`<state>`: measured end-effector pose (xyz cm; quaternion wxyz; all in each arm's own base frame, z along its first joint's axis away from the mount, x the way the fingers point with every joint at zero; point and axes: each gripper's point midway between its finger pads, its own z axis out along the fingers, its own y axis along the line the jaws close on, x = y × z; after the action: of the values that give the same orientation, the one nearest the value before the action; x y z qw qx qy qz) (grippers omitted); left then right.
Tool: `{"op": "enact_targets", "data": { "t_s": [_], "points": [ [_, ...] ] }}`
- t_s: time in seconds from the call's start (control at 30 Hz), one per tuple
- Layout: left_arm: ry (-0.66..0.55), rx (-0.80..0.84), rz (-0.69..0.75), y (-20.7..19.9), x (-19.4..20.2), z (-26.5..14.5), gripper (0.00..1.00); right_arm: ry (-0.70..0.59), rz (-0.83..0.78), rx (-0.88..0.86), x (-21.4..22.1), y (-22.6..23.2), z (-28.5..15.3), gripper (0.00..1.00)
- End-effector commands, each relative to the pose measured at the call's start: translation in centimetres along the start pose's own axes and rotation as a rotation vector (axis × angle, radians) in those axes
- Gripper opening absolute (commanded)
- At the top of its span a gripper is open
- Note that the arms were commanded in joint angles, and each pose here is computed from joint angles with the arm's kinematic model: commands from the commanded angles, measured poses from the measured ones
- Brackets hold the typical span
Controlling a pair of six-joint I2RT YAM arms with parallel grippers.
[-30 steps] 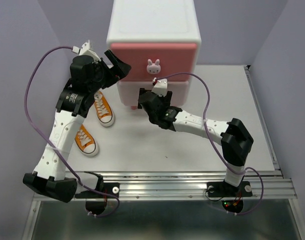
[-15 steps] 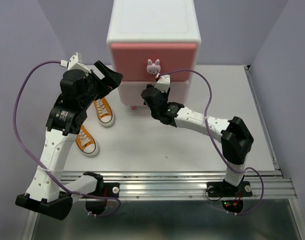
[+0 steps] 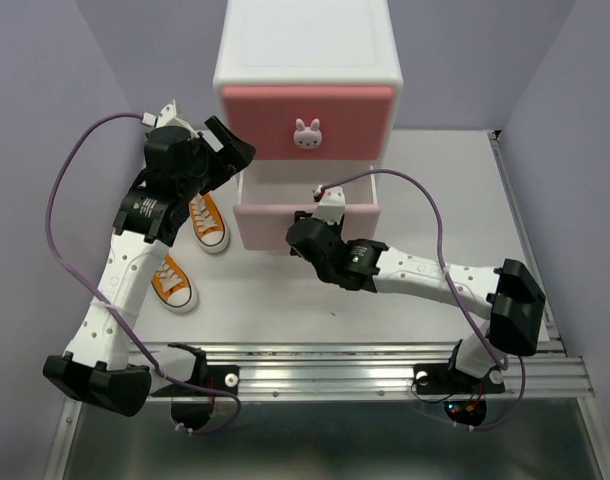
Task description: Place and organize the shoes in the shoe cabinet
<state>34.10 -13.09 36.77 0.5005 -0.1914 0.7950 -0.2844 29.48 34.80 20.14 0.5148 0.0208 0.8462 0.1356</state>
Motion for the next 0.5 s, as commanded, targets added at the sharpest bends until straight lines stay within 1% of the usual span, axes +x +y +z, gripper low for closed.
{"op": "enact_targets", "data": {
  "t_s": [0.0, 0.13, 0.27, 0.33, 0.4, 0.47],
  "points": [
    [-0.068, 0.091, -0.001, -2.6, -2.3, -0.4, 0.99, 0.115, 0.097, -0.074, 3.1, 1.8, -4.3, 0.14],
    [-0.06, 0.086, -0.008, -2.4, -2.1, 0.2, 0.99, 0.179, 0.088, -0.138, 5.8, 3.8, -7.4, 0.14],
    [-0.067, 0.066, -0.019, -1.9, -2.0, 0.0, 0.99, 0.273, 0.127, -0.178, 8.7, 5.2, -10.5, 0.14],
    [-0.09, 0.065, -0.03, -1.9, -2.2, -1.1, 0.99, 0.308, 0.137, -0.183, 10.0, 5.5, -12.2, 0.14],
    [-0.144, 0.048, -0.038, -1.4, -2.9, -1.8, 0.99, 0.327, 0.147, -0.17, 11.2, 5.2, -12.8, 0.15],
    [-0.163, 0.03, -0.04, -0.4, -2.5, -2.4, 0.99, 0.365, 0.167, -0.178, 12.9, 5.4, -13.7, 0.15]
  ]
}}
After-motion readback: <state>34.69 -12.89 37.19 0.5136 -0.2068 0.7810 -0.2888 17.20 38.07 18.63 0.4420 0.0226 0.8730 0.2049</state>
